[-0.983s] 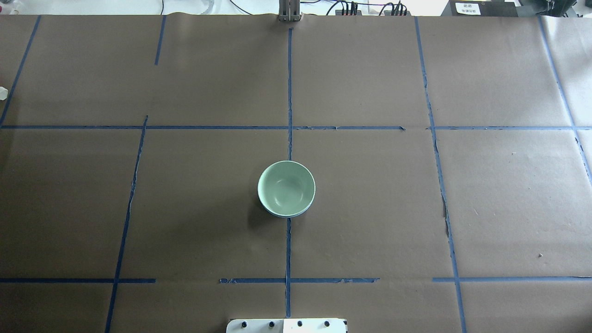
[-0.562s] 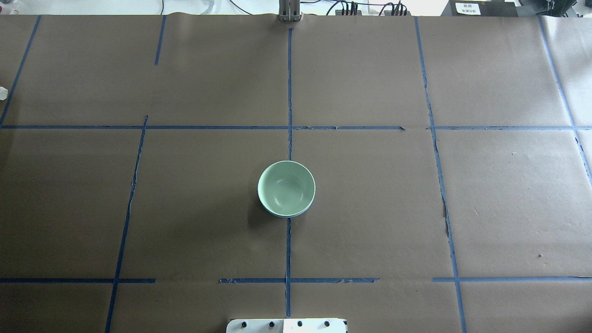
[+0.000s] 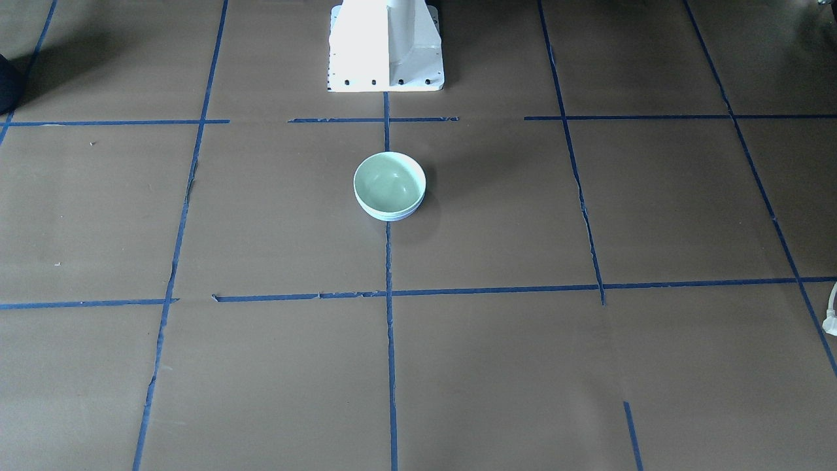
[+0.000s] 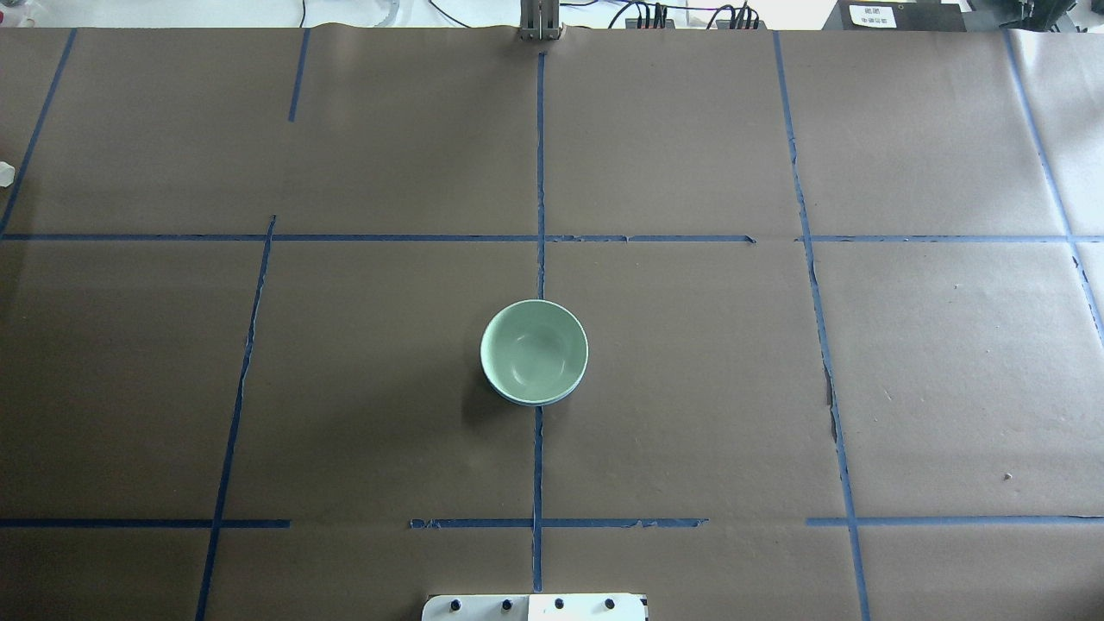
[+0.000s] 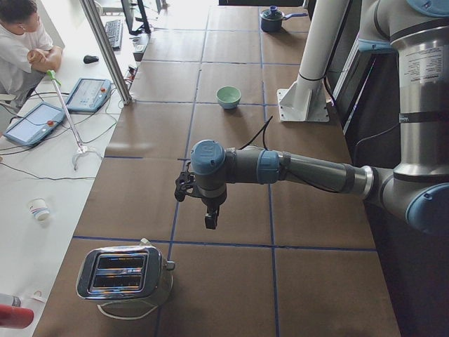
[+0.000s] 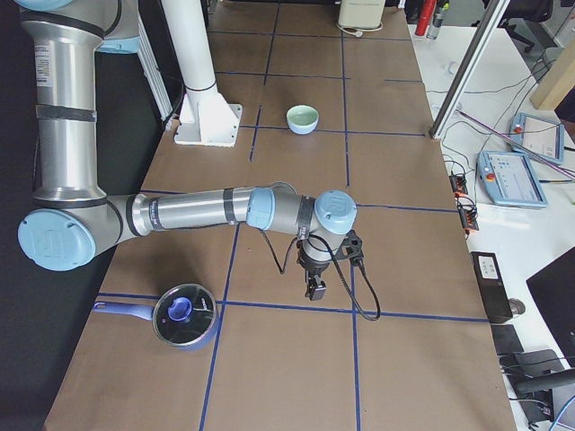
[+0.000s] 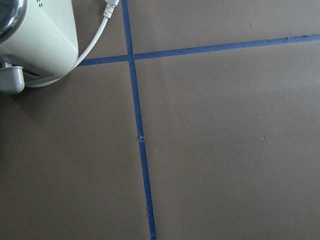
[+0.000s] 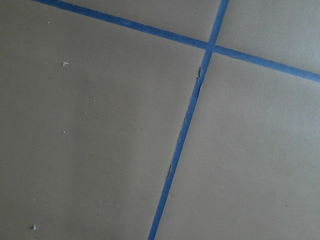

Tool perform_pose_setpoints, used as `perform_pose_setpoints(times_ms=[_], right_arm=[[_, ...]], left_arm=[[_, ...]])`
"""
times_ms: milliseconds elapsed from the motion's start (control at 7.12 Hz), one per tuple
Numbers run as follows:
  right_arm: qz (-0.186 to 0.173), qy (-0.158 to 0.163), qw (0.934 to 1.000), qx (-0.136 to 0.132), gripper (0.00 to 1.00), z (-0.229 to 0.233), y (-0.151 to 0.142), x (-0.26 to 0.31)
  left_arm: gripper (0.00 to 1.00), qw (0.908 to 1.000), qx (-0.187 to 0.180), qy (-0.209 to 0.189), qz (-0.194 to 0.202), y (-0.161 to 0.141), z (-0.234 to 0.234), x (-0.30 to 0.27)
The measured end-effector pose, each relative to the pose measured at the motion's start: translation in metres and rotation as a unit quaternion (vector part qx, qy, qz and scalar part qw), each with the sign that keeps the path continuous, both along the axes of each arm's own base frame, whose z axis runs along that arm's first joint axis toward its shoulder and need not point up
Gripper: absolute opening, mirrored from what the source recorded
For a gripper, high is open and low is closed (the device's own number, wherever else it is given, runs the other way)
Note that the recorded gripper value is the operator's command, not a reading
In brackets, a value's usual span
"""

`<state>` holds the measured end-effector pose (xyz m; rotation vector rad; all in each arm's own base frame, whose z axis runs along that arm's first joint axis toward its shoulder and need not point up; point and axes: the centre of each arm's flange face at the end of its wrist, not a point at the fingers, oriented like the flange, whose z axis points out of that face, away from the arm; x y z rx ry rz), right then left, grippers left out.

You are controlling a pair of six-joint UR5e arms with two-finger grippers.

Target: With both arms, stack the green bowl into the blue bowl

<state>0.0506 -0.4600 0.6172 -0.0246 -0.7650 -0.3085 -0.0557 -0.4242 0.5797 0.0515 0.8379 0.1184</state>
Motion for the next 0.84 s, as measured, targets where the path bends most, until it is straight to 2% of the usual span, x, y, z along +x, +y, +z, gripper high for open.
perform_pose_setpoints(times_ms=[843], right_arm=[[0.000, 0.000, 1.0000, 0.009, 1.00, -0.0080, -0.0042, -0.0002]], left_arm=[[1.00, 0.9996, 0.020, -0.020, -0.003, 0.0007, -0.0079, -0.0035]])
